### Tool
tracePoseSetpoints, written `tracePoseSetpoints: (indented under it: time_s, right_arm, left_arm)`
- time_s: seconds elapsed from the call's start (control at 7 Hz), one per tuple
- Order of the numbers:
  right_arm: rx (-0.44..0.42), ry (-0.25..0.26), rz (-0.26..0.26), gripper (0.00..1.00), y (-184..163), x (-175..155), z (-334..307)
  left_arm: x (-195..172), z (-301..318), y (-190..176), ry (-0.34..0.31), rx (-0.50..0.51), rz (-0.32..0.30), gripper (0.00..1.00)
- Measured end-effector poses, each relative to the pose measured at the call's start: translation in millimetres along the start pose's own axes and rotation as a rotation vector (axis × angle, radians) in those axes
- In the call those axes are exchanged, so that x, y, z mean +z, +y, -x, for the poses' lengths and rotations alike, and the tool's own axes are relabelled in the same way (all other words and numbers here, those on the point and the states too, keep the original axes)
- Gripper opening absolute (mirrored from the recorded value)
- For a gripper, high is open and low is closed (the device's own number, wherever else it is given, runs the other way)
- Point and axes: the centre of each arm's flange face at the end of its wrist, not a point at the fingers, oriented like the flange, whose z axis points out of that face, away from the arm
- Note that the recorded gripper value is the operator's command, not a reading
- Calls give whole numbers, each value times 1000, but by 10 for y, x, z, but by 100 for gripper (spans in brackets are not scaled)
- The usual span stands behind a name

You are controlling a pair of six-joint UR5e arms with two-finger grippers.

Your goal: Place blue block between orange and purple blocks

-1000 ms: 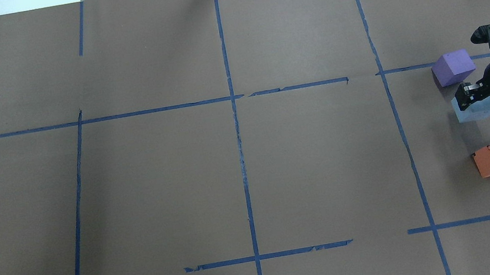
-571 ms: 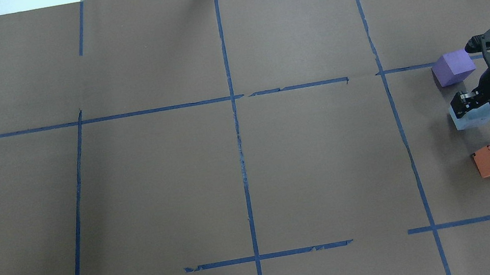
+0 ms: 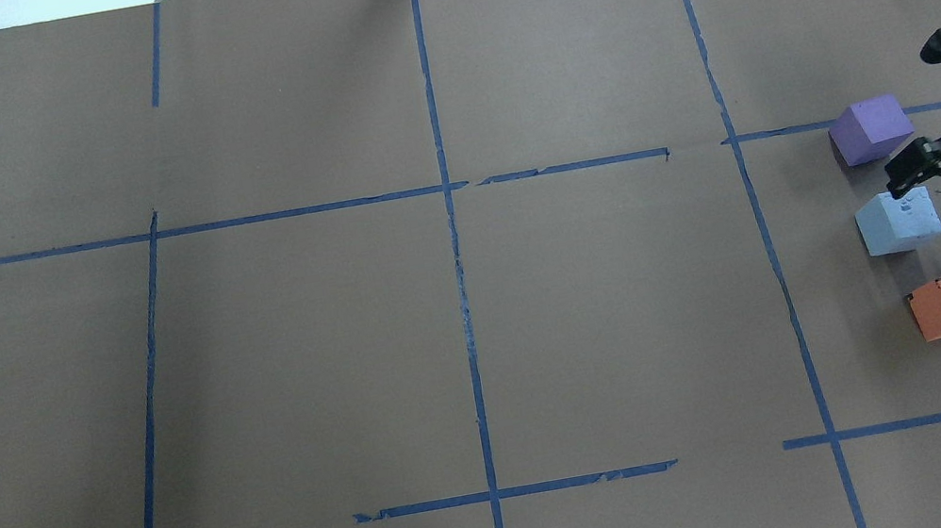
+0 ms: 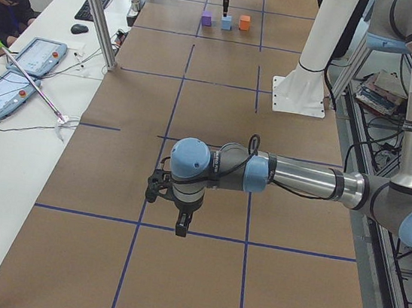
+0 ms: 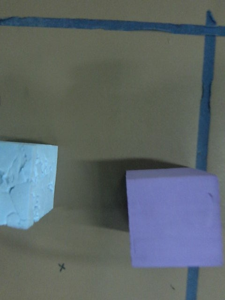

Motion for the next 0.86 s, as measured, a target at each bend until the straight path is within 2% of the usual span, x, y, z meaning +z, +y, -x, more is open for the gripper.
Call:
tracePoseSetpoints:
  time_s: [0.29, 0.57, 0.86]
  right_arm:
    - [-81, 36, 14, 100, -76, -619, -840]
    - [-117, 54, 43, 100, 133, -1103, -1713]
    - [-74, 30, 60, 100, 415, -1147, -2087]
  left_arm:
    - [-5, -5, -2, 0, 2, -1, 100]
    - [1, 3, -2, -4, 21, -16, 100]
    - [89, 85, 65, -5, 24, -16, 100]
